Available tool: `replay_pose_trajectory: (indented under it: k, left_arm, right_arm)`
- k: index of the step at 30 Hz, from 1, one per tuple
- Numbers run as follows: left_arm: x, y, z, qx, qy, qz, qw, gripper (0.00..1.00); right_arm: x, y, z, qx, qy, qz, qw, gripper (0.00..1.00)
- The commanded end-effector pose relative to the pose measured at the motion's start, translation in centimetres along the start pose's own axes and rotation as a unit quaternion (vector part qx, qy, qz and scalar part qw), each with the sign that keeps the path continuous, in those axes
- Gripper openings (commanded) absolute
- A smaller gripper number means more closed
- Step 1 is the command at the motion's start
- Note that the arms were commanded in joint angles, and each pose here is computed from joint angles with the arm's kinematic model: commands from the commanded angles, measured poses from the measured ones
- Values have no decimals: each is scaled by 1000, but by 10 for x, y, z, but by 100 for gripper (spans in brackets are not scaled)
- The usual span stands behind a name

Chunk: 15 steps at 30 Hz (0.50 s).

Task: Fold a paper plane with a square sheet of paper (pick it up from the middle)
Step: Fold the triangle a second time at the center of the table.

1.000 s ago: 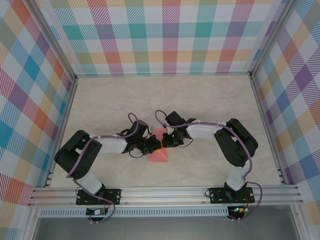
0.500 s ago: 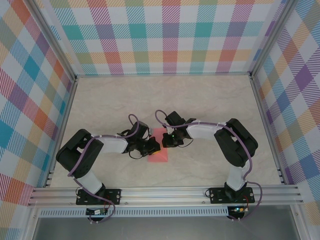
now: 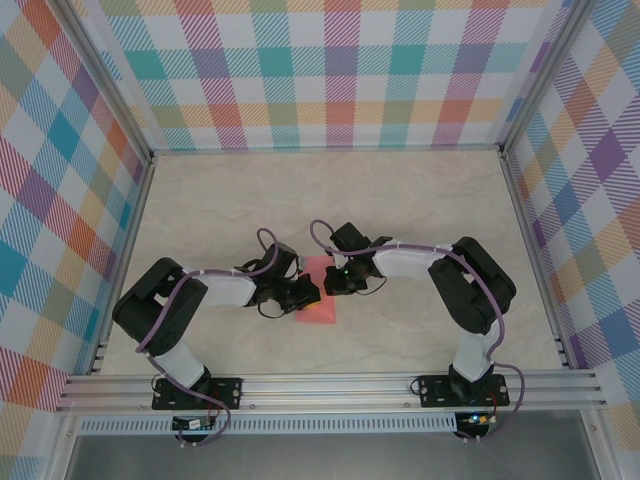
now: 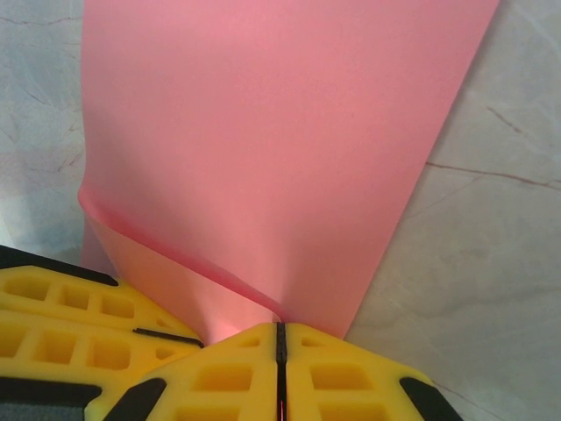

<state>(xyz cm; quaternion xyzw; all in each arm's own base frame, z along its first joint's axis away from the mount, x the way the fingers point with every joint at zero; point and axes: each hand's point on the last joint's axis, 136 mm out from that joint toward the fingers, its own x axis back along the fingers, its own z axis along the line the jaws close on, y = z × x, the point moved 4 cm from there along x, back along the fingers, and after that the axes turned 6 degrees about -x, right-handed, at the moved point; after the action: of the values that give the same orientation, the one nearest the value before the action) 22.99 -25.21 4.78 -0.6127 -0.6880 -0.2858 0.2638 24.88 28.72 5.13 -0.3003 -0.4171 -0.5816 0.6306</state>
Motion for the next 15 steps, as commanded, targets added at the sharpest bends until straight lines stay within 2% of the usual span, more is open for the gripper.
replay_pose_trajectory:
  k: [1,5,10,15]
  left_arm:
    - [-5,-9,9,-1,27,16,999,7]
    - [-7,-12,16,6,41,23,999,6]
    - [-7,-16,26,16,63,28,997,5]
    - [-6,-17,30,20,74,26,997,5]
  right_arm:
    - [1,-7,-8,-19,-17,22,999,10]
    - [9,-4,-8,-24,-29,13,999,14]
    - [37,6,9,-25,-10,-21,999,24]
    - [49,5,15,-27,3,-33,999,25]
